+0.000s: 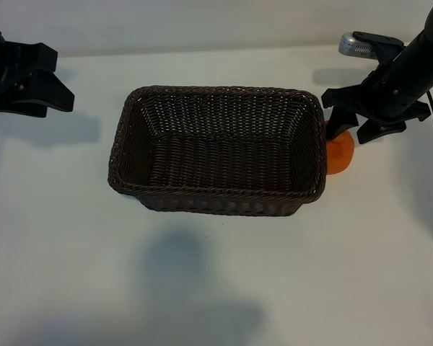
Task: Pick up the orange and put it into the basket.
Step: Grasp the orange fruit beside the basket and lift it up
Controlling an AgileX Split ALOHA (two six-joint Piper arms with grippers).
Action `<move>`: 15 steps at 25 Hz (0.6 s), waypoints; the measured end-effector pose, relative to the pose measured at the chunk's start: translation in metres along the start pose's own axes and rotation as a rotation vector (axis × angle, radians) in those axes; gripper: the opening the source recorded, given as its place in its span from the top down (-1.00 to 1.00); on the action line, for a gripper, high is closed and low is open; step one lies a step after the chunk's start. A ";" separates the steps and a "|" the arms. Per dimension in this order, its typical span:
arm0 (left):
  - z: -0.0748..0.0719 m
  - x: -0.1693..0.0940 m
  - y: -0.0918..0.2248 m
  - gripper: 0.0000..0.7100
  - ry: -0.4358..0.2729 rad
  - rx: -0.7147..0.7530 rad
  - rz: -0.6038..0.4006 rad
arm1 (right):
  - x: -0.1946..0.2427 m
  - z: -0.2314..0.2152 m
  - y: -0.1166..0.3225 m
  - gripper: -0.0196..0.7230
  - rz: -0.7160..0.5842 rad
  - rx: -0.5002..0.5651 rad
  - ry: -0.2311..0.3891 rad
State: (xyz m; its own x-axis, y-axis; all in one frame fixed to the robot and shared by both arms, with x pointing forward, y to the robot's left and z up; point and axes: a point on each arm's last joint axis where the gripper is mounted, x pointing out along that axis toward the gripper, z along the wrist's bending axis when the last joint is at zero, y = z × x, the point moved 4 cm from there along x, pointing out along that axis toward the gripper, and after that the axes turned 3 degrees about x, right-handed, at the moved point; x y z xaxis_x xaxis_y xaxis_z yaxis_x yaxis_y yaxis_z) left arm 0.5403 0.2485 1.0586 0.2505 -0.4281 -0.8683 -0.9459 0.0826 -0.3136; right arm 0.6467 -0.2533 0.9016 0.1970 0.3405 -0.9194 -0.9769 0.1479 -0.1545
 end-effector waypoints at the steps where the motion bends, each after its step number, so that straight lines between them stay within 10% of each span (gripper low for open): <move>1: 0.000 0.000 0.000 -0.29 0.000 0.000 0.000 | 0.000 0.000 -0.001 -0.52 -0.004 0.000 0.001; 15: 0.000 0.000 0.000 -0.29 0.000 0.000 0.000 | 0.000 0.000 -0.006 -0.22 -0.042 0.003 0.002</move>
State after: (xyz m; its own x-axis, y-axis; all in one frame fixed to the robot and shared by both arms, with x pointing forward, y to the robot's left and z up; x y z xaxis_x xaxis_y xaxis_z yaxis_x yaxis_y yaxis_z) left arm 0.5403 0.2485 1.0586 0.2505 -0.4281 -0.8683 -0.9459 0.0826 -0.3136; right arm 0.6521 -0.2544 0.9023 0.2379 0.3325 -0.9126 -0.9674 0.1647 -0.1922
